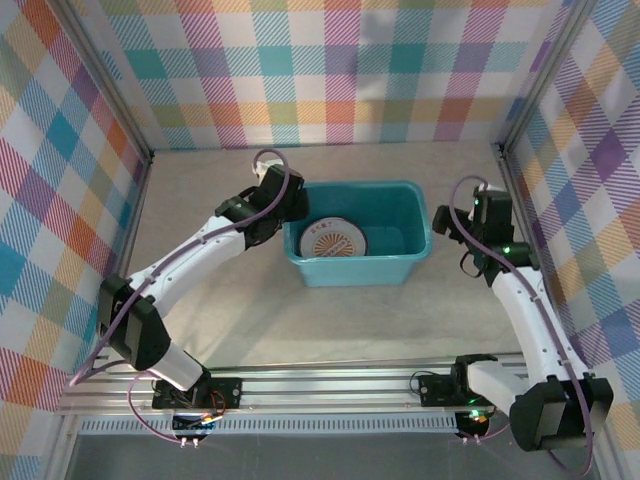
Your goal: Place the plates into the plastic bin on the countertop
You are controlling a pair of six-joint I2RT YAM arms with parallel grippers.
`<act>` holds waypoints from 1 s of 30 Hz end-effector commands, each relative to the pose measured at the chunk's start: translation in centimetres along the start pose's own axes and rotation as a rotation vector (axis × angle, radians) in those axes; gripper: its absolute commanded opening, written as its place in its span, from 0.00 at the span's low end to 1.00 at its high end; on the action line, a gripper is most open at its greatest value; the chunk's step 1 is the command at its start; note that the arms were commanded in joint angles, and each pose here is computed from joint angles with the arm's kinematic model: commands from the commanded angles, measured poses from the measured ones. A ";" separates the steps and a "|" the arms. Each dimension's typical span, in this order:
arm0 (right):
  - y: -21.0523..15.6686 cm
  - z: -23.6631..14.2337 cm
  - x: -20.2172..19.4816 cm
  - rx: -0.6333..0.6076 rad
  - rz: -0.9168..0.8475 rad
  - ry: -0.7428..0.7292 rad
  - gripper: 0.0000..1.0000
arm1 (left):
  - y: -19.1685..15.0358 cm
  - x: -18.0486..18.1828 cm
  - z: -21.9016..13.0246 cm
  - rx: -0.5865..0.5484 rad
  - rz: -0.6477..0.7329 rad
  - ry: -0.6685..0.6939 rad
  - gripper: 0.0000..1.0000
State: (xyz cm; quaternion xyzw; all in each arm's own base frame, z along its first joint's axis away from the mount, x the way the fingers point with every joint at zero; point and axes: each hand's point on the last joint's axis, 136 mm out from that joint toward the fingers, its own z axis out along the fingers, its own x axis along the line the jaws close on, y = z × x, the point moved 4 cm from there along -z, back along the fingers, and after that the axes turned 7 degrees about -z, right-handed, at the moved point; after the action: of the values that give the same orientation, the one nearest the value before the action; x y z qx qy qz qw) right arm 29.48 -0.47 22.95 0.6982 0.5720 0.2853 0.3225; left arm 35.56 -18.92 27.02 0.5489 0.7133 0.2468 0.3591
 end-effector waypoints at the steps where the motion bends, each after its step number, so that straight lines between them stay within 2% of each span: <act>1: -0.3 1.9 -2.5 -0.112 -0.009 -0.153 0.99 | 2.9 2.5 -3.9 -0.129 -0.007 0.056 0.96; 2: -0.9 2.8 -2.8 -0.122 -0.004 -0.165 0.99 | 3.2 3.2 -4.6 -0.152 0.005 0.080 1.00; 5: -2.9 5.7 -3.3 -0.129 0.004 -0.172 0.99 | 3.6 6.9 -6.0 -0.230 0.010 0.210 1.00; 8: -4.2 8.5 -3.5 -0.116 -0.024 -0.183 0.99 | 1.7 11.6 -4.5 -0.224 0.002 0.347 1.00; 10: -4.8 10.3 -2.7 -0.147 -0.044 -0.126 0.99 | -0.2 14.1 -2.6 -0.201 0.032 0.401 1.00; 12: -4.9 11.5 -1.6 -0.168 -0.040 -0.050 0.99 | -1.8 15.4 -0.9 -0.229 0.090 0.445 1.00; 15: -4.2 11.9 0.2 -0.230 -0.100 0.060 0.99 | -3.3 16.3 1.4 -0.276 0.099 0.435 1.00; 18: -5.3 12.1 1.9 -0.290 -0.165 0.184 0.99 | -4.6 16.6 3.8 -0.327 0.141 0.386 1.00; 19: -5.8 12.6 2.3 -0.308 -0.188 0.209 0.99 | -4.6 16.7 4.3 -0.290 0.131 0.364 1.00; 23: -5.8 12.6 2.7 -0.296 -0.204 0.217 0.99 | -3.7 16.8 5.9 -0.381 0.156 0.286 1.00; 26: -5.8 12.6 2.8 -0.288 -0.207 0.224 0.99 | -2.9 17.6 7.3 -0.329 0.132 0.271 1.00; 30: -5.7 12.6 2.8 -0.288 -0.208 0.228 0.99 | -3.3 17.0 7.6 -0.295 0.205 0.194 0.99</act>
State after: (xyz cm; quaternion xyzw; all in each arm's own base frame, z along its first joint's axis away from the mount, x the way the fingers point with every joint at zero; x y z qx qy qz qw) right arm 35.43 0.98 9.02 0.5728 0.6282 0.3801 0.3643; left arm 35.88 -2.64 13.86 0.5156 0.6777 0.4390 0.2866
